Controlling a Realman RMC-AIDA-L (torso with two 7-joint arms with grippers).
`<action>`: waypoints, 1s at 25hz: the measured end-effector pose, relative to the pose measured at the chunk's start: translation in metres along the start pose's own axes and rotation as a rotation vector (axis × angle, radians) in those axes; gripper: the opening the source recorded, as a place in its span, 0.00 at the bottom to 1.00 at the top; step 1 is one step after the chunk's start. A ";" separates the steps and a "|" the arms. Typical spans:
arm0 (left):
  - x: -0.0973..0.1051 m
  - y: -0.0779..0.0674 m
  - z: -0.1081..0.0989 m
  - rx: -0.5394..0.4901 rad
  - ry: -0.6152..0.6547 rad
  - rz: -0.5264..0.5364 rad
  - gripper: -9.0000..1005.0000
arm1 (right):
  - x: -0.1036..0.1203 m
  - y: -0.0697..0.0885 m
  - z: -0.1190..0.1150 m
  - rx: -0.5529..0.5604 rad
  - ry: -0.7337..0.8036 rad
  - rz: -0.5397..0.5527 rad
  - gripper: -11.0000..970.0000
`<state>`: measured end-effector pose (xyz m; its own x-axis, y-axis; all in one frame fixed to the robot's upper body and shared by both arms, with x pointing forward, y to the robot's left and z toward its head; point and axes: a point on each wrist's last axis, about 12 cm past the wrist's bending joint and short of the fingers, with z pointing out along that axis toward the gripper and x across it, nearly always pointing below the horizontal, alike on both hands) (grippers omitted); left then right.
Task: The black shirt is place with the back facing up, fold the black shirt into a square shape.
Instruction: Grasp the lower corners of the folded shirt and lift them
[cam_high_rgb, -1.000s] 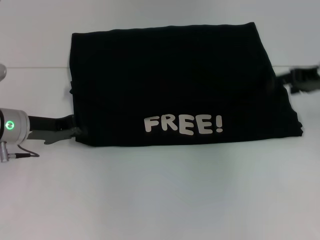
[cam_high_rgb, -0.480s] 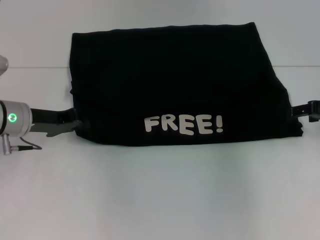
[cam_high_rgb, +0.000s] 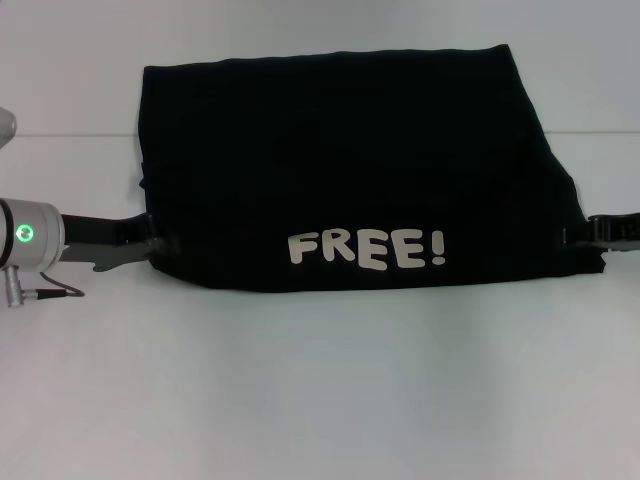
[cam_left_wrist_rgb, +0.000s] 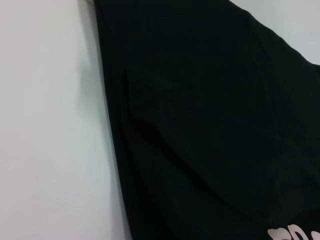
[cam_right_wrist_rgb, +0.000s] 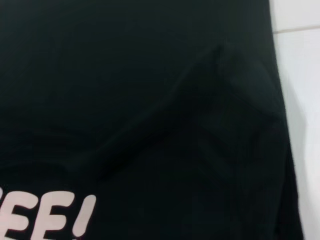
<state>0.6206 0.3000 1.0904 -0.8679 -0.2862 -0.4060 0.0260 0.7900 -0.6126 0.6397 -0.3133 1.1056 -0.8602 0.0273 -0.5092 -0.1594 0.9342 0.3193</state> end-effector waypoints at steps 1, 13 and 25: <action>0.000 0.000 0.000 0.000 0.000 0.000 0.01 | 0.000 0.001 0.001 -0.002 0.003 0.001 0.66; 0.001 0.002 -0.001 -0.006 -0.006 -0.006 0.01 | -0.001 0.000 0.000 -0.001 -0.004 0.016 0.31; 0.001 0.002 0.000 -0.004 -0.007 -0.009 0.01 | -0.001 0.001 0.002 -0.002 0.000 0.014 0.16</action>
<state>0.6195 0.3017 1.0887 -0.8644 -0.2971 -0.4056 0.0167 0.7893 -0.6138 0.6411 -0.3116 1.1050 -0.8626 0.0402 -0.5044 -0.1485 0.9328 0.3284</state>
